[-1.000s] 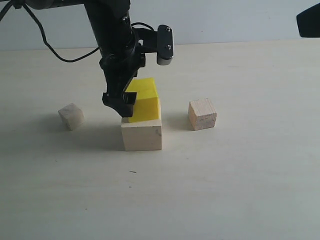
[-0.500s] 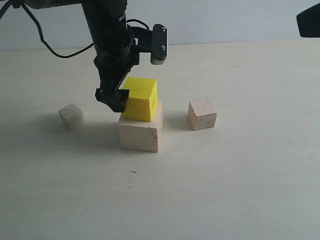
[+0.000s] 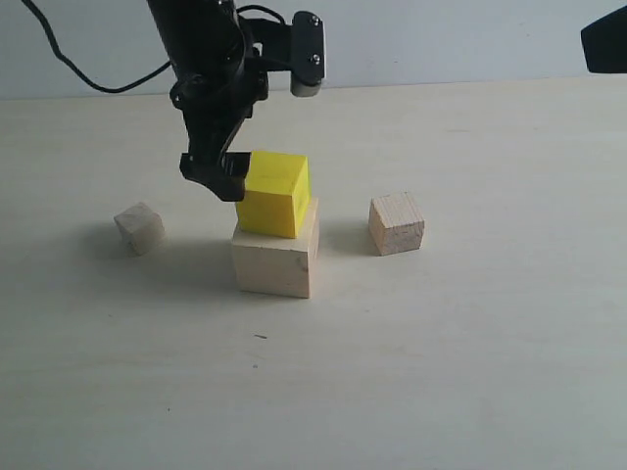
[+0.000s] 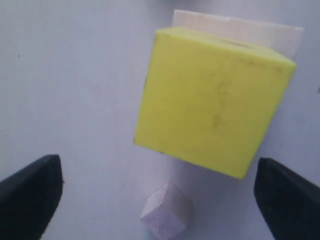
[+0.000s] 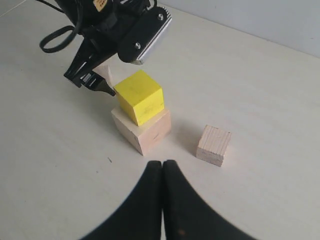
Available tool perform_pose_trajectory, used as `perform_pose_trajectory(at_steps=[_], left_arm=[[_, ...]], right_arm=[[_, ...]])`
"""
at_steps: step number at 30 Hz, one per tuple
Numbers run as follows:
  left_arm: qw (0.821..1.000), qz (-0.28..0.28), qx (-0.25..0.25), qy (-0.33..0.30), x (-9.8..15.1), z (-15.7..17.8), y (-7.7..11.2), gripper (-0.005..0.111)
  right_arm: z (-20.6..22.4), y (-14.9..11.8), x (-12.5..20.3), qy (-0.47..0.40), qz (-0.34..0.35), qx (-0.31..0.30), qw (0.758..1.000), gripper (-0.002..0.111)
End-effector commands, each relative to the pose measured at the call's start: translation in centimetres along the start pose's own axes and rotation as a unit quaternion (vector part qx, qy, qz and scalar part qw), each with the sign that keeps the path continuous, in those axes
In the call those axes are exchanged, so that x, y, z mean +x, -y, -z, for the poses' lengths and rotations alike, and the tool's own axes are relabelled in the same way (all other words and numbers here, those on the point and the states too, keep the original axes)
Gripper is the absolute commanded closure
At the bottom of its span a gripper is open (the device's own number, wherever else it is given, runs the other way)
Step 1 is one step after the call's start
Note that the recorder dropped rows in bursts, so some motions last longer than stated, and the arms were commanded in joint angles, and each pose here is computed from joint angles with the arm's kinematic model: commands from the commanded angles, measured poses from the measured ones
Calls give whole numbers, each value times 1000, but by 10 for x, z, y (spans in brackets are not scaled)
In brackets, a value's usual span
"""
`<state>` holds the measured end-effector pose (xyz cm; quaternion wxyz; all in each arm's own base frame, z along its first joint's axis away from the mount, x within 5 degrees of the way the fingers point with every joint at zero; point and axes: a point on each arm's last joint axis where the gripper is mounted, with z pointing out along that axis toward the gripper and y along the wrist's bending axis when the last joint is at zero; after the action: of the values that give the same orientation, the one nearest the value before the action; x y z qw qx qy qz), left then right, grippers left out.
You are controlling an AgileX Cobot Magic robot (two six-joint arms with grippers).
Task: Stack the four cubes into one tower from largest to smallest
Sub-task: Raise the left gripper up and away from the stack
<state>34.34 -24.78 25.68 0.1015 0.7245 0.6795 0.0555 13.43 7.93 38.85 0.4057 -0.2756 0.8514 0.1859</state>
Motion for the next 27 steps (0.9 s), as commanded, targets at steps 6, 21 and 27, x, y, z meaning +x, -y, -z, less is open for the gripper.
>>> perform_pose_trajectory(at_steps=[6, 21, 27], left_arm=[[994, 85, 8, 73, 10, 44, 3, 2], [916, 262, -15, 304, 90, 164, 9, 2], [904, 287, -55, 311, 104, 201, 33, 2]], right_arm=[[-6, 4, 0, -5, 3, 8, 1000, 108], [-87, 37, -9, -67, -20, 32, 997, 108], [-124, 50, -6, -90, -32, 38, 995, 108]])
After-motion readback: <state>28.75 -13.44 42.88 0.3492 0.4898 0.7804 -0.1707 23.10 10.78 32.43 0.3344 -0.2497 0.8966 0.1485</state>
